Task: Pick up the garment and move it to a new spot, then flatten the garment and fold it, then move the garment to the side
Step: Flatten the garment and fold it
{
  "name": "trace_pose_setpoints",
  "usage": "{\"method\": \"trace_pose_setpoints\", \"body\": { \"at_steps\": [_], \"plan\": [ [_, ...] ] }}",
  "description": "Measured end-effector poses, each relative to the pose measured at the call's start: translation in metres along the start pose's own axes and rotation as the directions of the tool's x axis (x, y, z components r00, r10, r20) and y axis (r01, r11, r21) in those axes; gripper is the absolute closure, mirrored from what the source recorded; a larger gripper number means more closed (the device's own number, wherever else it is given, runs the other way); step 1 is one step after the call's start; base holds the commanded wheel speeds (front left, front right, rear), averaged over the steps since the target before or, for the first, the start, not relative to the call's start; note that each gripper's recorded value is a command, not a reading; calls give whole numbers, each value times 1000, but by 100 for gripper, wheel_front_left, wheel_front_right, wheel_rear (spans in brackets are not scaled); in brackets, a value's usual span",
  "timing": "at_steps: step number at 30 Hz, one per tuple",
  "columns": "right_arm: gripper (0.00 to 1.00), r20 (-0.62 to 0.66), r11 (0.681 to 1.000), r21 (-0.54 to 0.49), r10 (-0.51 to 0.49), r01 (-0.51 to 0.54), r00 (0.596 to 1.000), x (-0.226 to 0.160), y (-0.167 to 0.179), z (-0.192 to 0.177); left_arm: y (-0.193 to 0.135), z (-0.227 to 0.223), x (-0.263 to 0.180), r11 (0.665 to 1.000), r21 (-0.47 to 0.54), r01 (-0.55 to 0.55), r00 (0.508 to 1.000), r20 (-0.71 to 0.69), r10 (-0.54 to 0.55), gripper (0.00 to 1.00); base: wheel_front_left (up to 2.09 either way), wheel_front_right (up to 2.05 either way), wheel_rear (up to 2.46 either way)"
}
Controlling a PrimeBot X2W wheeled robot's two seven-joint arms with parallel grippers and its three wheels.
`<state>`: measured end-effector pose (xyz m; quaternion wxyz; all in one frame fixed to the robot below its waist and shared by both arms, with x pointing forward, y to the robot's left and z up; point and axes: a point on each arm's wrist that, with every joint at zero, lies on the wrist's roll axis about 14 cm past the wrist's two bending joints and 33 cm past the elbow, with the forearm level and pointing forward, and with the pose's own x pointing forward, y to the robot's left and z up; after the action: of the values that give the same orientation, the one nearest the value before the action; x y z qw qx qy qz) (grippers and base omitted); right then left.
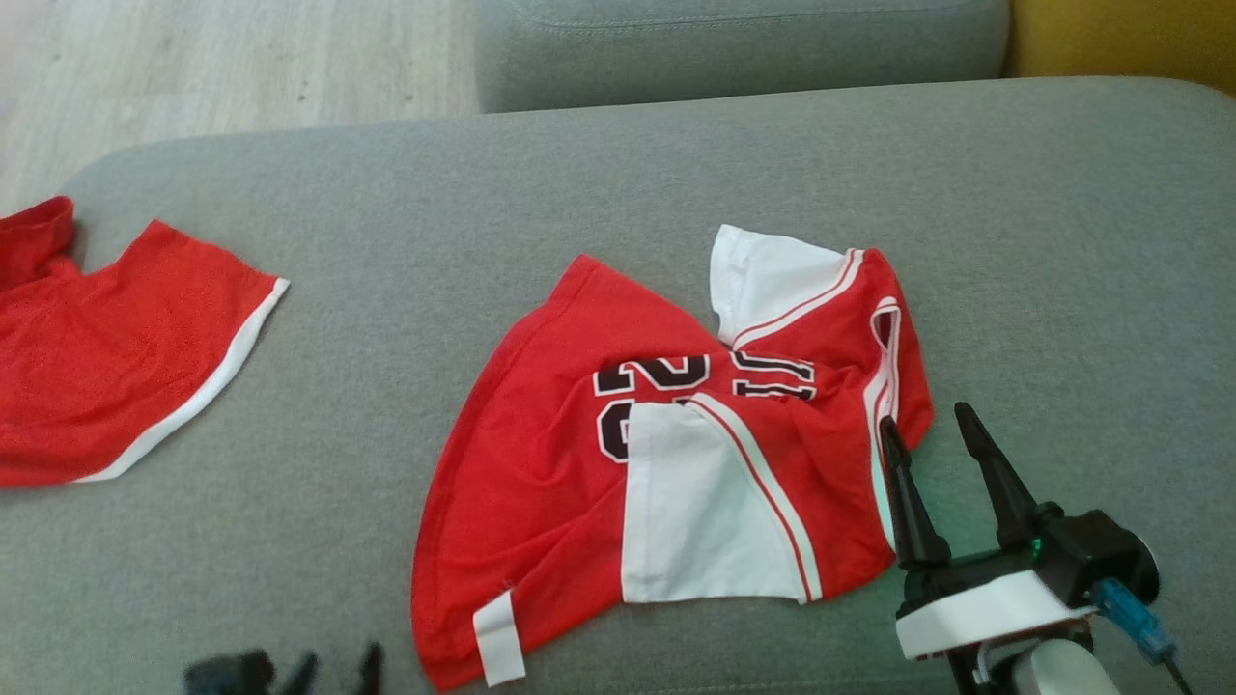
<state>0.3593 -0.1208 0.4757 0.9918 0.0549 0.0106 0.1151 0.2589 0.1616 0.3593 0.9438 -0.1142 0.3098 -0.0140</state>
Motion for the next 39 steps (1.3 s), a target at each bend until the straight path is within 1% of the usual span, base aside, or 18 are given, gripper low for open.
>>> {"method": "trace_pose_setpoints", "body": {
  "at_steps": [2,3,5,7,8,10,13,16,19,22,25,31,32,33,34,35,36,39],
  "plan": [
    [0,3,1000,-1,-8,8,1000,-2,-2,1,7,14,1,999,19,-30,999,34,30,0,0,0,0],
    [0,4,1000,-1,-12,12,1000,-3,-3,1,5,26,1,999,20,-26,997,70,24,0,0,0,0],
    [0,4,1000,0,-18,18,1000,-4,-5,1,-9,48,4,999,35,15,991,130,-20,0,0,0,0],
    [0,2,1000,0,-25,25,1000,-6,-7,1,-28,69,11,995,62,77,982,170,-86,0,0,0,0],
    [0,-3,999,1,-32,32,999,-7,-9,-1,-56,87,21,980,122,155,967,186,-176,0,0,0,0],
    [0,-11,999,3,-37,37,999,-8,-9,-3,-90,110,32,956,168,239,937,218,-272,0,0,0,0],
    [0,-19,999,6,-47,47,999,-8,-12,-6,-145,135,49,902,246,355,883,228,-410,0,0,0,0],
    [0,-12,998,9,-65,65,998,-5,-19,-3,-186,147,67,846,327,422,846,194,-497,0,0,0,0],
    [0,-7,996,12,-94,94,996,-5,-28,-1,-206,141,90,801,393,453,841,110,-529,0,0,0,0],
    [0,-20,991,14,-133,134,991,-12,-39,-5,-212,118,110,760,440,478,851,-19,-524,0,0,0,0],
    [0,-30,985,9,-170,170,985,-19,-48,-7,-214,93,124,719,470,512,849,-153,-505,0,0,0,0],
    [0,-32,977,5,-213,213,977,-29,-59,-6,-216,85,140,667,525,528,846,-257,-467,0,0,0,0],
    [0,-30,977,4,-214,214,976,-30,-59,-6,-215,84,141,663,530,529,846,-274,-457,9,0,0,0],
    [0,-27,977,4,-215,215,976,-30,-60,-5,-214,83,141,660,530,532,845,-288,-450,65,0,0,0],
    [0,-25,977,4,-215,215,976,-30,-59,-4,-213,79,141,654,533,536,843,-304,-443,100,0,0,0],
    [0,-24,977,4,-214,214,976,-30,-59,-4,-211,72,139,645,537,544,839,-334,-430,100,0,0,0],
    [0,-23,977,5,-213,214,977,-31,-59,-3,-211,69,138,644,531,550,835,-345,-429,100,0,0,0],
    [0,-18,978,7,-209,209,978,-30,-58,-2,-213,78,138,663,512,546,837,-302,-456,100,0,0,0]
  ]
}}
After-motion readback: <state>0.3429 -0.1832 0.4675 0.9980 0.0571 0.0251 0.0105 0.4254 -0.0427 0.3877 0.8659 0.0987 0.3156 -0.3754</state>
